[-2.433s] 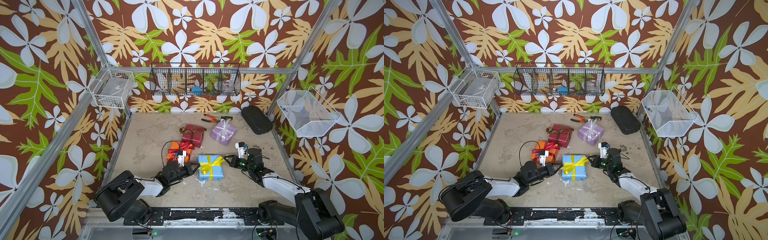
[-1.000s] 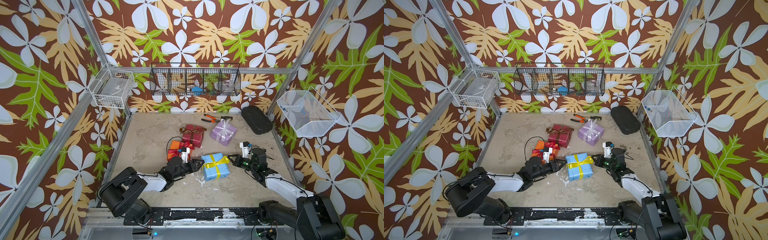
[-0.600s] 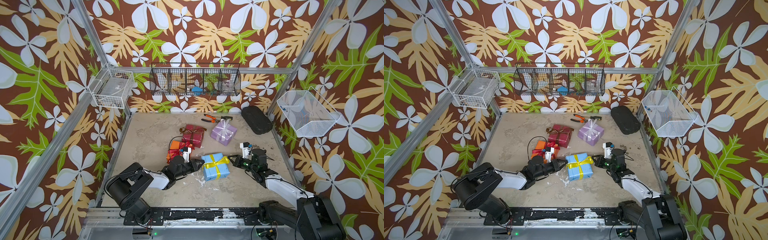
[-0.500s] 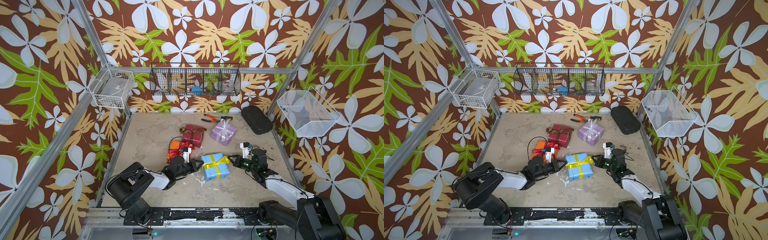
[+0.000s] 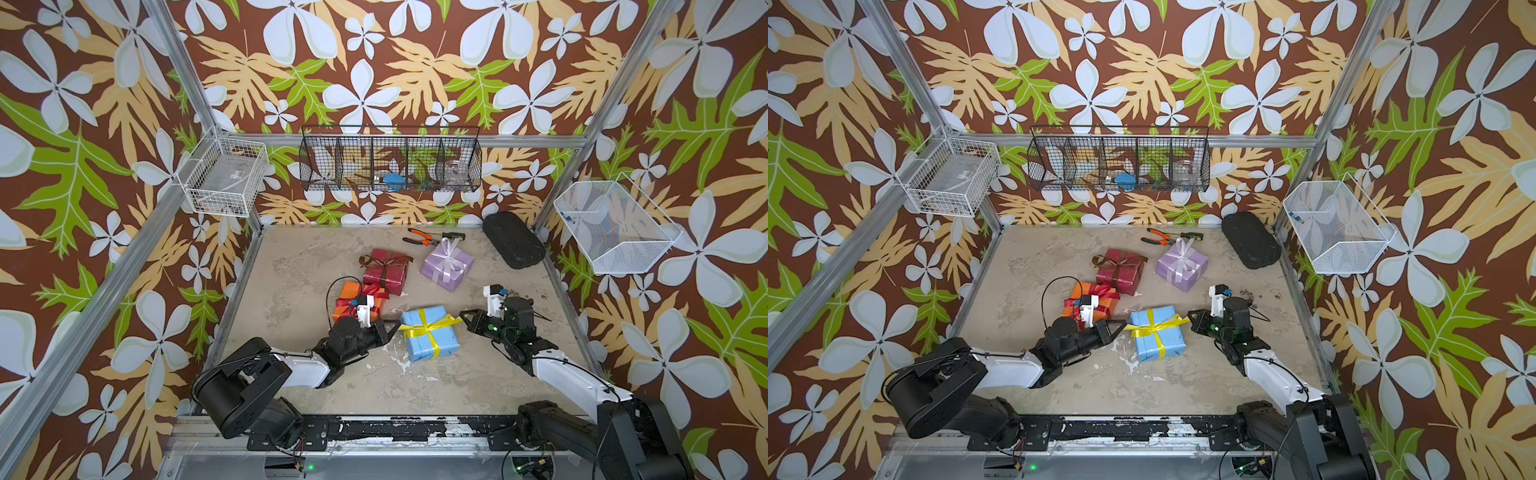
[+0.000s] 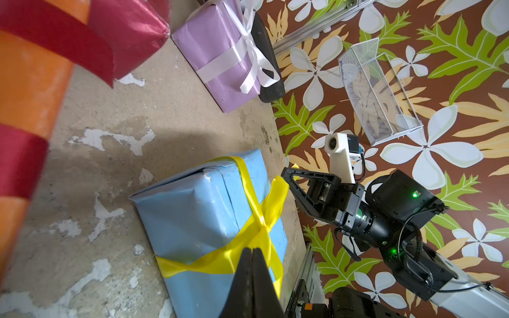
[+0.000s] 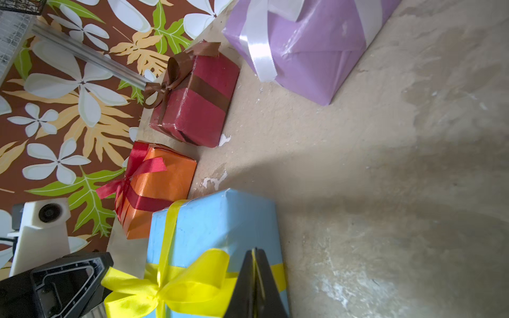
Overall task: Untie the ribbon bows on the gift boxes
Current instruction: Untie the ribbon from the gift box.
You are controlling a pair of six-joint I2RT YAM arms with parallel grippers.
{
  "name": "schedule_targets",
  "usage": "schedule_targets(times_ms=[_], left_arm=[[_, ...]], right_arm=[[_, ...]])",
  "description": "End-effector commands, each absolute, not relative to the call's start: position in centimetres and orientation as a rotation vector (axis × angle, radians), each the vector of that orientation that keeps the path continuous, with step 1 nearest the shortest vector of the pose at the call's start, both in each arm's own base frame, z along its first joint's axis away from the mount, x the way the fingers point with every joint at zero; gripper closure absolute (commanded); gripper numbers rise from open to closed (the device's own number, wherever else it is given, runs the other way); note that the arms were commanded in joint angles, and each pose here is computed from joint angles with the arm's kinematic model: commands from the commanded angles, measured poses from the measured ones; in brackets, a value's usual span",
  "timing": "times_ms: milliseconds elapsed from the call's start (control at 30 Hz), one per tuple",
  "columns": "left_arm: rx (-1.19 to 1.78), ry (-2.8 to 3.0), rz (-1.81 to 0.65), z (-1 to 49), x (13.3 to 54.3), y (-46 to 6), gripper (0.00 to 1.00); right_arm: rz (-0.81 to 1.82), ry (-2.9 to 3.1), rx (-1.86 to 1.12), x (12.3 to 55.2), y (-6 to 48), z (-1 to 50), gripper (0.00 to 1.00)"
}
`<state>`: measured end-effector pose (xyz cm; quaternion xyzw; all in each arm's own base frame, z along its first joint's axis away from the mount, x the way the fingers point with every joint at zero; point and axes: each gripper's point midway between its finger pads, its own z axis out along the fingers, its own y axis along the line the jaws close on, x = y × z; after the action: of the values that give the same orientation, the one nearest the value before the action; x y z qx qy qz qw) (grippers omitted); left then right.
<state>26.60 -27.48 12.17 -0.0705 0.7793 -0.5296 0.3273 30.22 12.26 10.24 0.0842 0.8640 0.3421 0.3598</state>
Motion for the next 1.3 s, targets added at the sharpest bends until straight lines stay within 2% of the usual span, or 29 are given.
schedule_targets(times_ms=[0, 400, 800, 1267], left_arm=[[-0.220, 2.028, -1.347, 11.9, 27.2, -26.3, 1.00], [-0.284, 2.004, -1.146, 12.1, 28.7, -21.2, 1.00], [-0.369, 1.982, -1.041, 12.0, 29.2, -16.8, 1.00], [-0.421, 1.951, -0.976, 12.4, 29.7, -13.8, 1.00]], right_arm=[[0.785, 2.234, 0.266, 30.5, 10.7, 9.9, 1.00], [0.651, 2.216, 0.314, 31.2, 8.0, 10.5, 1.00], [0.376, 2.160, 0.385, 31.9, 3.0, 13.1, 1.00], [0.327, 2.098, 0.489, 31.6, 0.5, 14.0, 1.00]])
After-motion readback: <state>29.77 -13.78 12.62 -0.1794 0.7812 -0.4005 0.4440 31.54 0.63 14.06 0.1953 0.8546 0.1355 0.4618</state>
